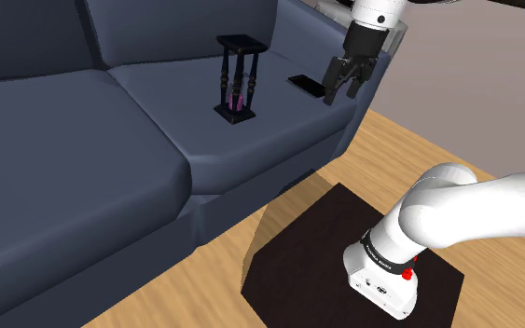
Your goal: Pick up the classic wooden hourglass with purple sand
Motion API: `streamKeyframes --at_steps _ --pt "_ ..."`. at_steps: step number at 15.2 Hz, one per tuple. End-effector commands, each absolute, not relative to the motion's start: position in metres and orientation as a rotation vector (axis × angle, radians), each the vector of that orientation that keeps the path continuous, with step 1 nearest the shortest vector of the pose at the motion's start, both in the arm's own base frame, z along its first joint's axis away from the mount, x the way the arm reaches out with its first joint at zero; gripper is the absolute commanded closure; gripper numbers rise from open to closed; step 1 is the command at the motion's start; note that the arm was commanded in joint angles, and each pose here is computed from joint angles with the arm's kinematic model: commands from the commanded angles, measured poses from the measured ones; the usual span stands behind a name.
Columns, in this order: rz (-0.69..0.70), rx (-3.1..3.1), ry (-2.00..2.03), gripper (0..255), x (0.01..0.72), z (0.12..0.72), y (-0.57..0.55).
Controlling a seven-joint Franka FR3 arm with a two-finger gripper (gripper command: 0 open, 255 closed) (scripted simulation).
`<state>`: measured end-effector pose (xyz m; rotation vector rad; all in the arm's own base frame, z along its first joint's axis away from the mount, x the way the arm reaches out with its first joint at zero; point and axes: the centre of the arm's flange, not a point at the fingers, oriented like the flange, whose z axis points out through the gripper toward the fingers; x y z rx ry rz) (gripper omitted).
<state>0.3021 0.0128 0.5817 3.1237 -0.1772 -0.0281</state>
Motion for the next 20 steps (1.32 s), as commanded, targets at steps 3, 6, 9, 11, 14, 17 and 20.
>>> streamKeyframes --at_steps 3,6,9,11,14,17,20 --pt "0.067 3.149 -0.088 0 0.312 0.567 -0.001" --pt "0.212 3.176 0.048 0 0.330 0.547 -0.019" --pt "0.359 3.190 0.187 0 0.352 0.528 -0.035" --pt "0.458 3.192 0.281 0 0.368 0.516 -0.045" --pt "0.607 3.184 0.423 0 0.394 0.499 -0.056" --pt "0.757 3.162 0.567 0 0.423 0.485 -0.066" --pt "0.907 3.126 0.711 0 0.454 0.474 -0.072"
